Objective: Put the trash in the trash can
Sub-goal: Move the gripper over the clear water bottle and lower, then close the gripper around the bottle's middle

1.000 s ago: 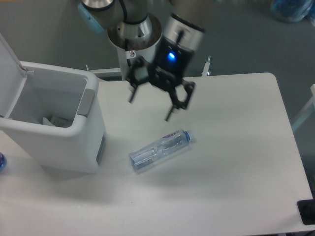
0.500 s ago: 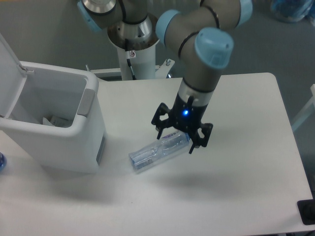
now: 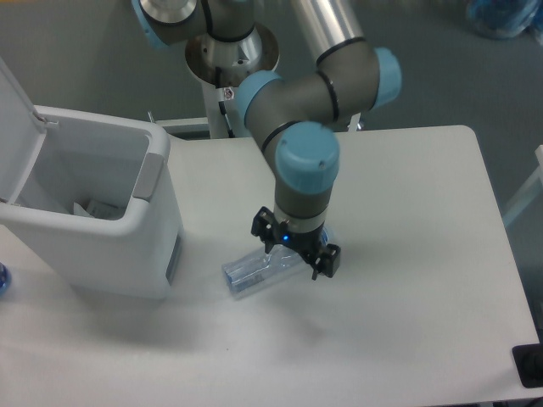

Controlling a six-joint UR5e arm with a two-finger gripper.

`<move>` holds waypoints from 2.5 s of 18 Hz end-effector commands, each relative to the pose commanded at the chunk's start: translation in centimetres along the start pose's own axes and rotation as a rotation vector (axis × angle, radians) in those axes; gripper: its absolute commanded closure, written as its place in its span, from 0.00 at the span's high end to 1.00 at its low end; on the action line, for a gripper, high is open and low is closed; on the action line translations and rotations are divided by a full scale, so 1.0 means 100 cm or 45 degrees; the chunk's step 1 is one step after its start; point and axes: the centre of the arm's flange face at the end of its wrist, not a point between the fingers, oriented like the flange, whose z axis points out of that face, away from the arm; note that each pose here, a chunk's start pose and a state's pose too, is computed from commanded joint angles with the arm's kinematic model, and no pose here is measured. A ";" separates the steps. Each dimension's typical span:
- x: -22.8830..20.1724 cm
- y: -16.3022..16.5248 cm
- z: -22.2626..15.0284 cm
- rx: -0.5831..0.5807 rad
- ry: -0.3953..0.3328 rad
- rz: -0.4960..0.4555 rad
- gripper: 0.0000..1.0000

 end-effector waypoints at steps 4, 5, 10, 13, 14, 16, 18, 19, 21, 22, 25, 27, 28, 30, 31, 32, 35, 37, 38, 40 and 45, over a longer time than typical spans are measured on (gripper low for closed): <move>0.020 -0.024 0.024 -0.156 -0.028 0.152 1.00; 0.025 -0.030 0.029 -0.165 -0.025 0.168 1.00; 0.049 -0.052 0.047 -0.185 0.000 0.246 1.00; 0.057 -0.061 0.064 -0.202 0.021 0.269 1.00; 0.059 -0.063 0.070 -0.213 0.030 0.276 1.00; 0.062 -0.063 0.077 -0.222 0.040 0.279 1.00; 0.061 -0.064 0.082 -0.226 0.049 0.280 1.00; 0.062 -0.063 0.085 -0.232 0.054 0.280 1.00; 0.061 -0.064 0.092 -0.241 0.062 0.279 1.00; 0.058 -0.064 0.094 -0.248 0.057 0.278 1.00; 0.054 -0.062 0.100 -0.317 0.033 0.292 0.87; 0.053 -0.060 0.103 -0.343 0.025 0.295 0.71; 0.052 -0.060 0.102 -0.341 0.022 0.293 0.66; 0.050 -0.061 0.101 -0.339 0.016 0.291 0.64; 0.050 -0.061 0.099 -0.337 0.013 0.290 0.63; 0.048 -0.063 0.096 -0.331 0.005 0.289 0.63; 0.046 -0.066 0.092 -0.317 -0.009 0.281 0.62; 0.042 -0.068 0.083 -0.297 -0.026 0.275 0.62; 0.039 -0.070 0.075 -0.280 -0.039 0.270 0.62; 0.031 -0.075 0.059 -0.246 -0.068 0.256 0.62; 0.006 -0.078 0.010 -0.070 -0.091 0.198 0.60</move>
